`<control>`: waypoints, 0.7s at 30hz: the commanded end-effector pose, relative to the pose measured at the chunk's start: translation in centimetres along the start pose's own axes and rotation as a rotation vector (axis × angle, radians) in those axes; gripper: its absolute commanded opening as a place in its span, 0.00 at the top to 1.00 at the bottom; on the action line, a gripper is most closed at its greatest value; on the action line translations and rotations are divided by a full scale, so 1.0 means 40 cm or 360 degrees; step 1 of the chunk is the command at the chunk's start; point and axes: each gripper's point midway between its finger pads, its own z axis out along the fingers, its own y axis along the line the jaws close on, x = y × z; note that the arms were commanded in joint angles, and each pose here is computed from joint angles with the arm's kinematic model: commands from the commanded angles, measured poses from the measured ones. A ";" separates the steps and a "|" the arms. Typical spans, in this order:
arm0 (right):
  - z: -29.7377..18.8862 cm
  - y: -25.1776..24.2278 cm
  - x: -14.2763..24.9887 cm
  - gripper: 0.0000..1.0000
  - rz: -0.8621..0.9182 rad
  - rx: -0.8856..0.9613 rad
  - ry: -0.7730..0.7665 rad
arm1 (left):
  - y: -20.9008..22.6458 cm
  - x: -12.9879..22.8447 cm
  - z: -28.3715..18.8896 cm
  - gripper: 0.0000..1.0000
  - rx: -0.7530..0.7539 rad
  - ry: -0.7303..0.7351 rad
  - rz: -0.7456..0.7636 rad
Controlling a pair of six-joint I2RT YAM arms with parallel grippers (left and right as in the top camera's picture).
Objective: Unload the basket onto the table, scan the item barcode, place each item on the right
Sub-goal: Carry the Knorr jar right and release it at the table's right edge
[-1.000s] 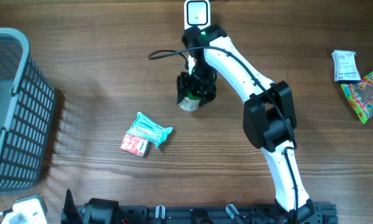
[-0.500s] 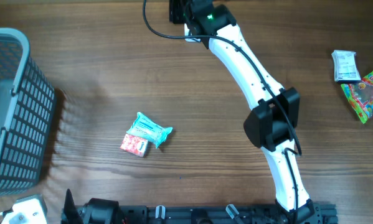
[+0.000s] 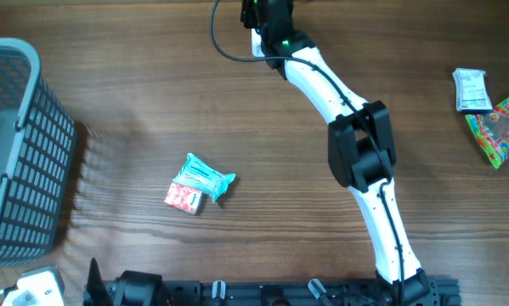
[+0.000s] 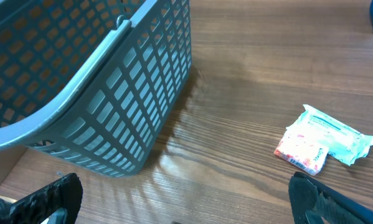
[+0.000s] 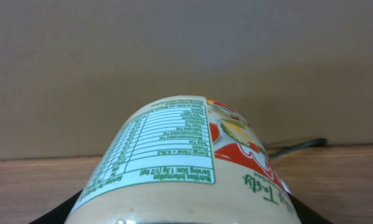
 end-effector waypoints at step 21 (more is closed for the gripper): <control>-0.518 -0.535 -0.094 0.36 0.0331 0.0746 0.0976 | -0.002 0.002 -0.003 0.00 0.0011 -0.0013 -0.0024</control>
